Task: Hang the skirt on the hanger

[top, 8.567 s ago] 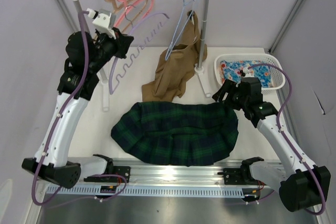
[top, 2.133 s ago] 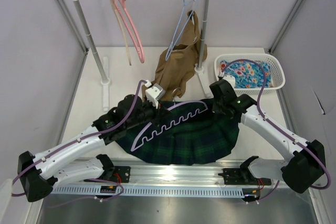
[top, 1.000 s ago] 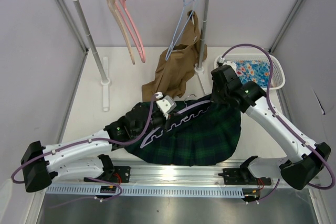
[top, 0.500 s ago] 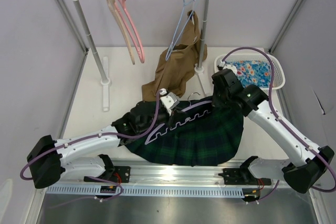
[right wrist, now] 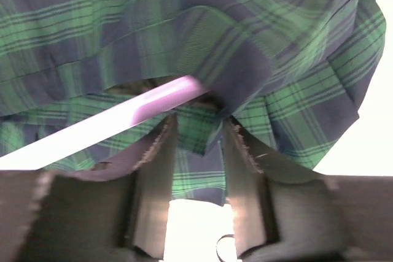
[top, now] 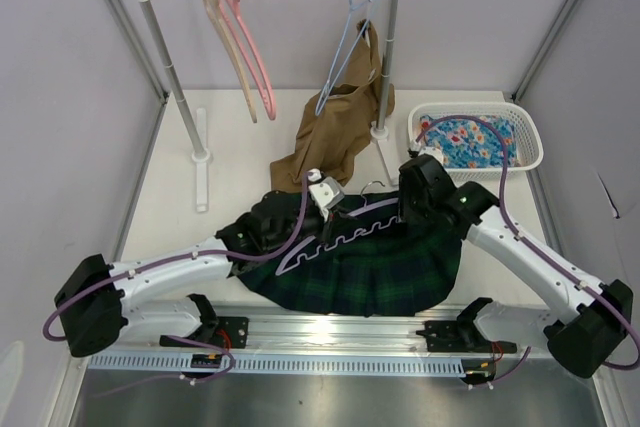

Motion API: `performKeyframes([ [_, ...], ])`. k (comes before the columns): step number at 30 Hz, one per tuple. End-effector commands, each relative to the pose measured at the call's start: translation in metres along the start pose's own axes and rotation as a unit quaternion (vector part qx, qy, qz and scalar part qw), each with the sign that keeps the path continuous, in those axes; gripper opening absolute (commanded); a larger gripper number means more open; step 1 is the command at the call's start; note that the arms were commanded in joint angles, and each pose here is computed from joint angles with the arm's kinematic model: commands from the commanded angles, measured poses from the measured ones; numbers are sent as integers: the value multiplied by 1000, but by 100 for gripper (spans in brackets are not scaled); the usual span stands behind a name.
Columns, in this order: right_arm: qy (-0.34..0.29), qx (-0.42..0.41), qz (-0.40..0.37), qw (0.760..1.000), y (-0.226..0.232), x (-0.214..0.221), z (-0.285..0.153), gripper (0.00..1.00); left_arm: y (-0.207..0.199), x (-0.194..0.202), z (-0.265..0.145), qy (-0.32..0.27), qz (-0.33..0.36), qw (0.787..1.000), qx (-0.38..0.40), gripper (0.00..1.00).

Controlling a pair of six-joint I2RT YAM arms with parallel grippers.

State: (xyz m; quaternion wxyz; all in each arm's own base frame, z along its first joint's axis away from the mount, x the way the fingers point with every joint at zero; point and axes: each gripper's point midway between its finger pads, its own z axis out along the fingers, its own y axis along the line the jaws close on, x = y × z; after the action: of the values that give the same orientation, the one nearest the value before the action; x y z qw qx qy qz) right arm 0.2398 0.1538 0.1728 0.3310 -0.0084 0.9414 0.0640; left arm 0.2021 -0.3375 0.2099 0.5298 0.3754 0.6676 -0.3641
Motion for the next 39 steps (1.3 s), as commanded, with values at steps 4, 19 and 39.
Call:
performKeyframes([
  [4,-98,-99,18,990,28,-36,-34,49,-6,-23,7,-40,-3,999,21,0],
  [19,-169,-200,-20,965,71,-34,-67,52,-5,-20,14,-33,-8,999,21,0],
  [39,-195,-271,-114,936,107,-30,-47,58,-7,-17,22,-19,-15,999,32,0],
])
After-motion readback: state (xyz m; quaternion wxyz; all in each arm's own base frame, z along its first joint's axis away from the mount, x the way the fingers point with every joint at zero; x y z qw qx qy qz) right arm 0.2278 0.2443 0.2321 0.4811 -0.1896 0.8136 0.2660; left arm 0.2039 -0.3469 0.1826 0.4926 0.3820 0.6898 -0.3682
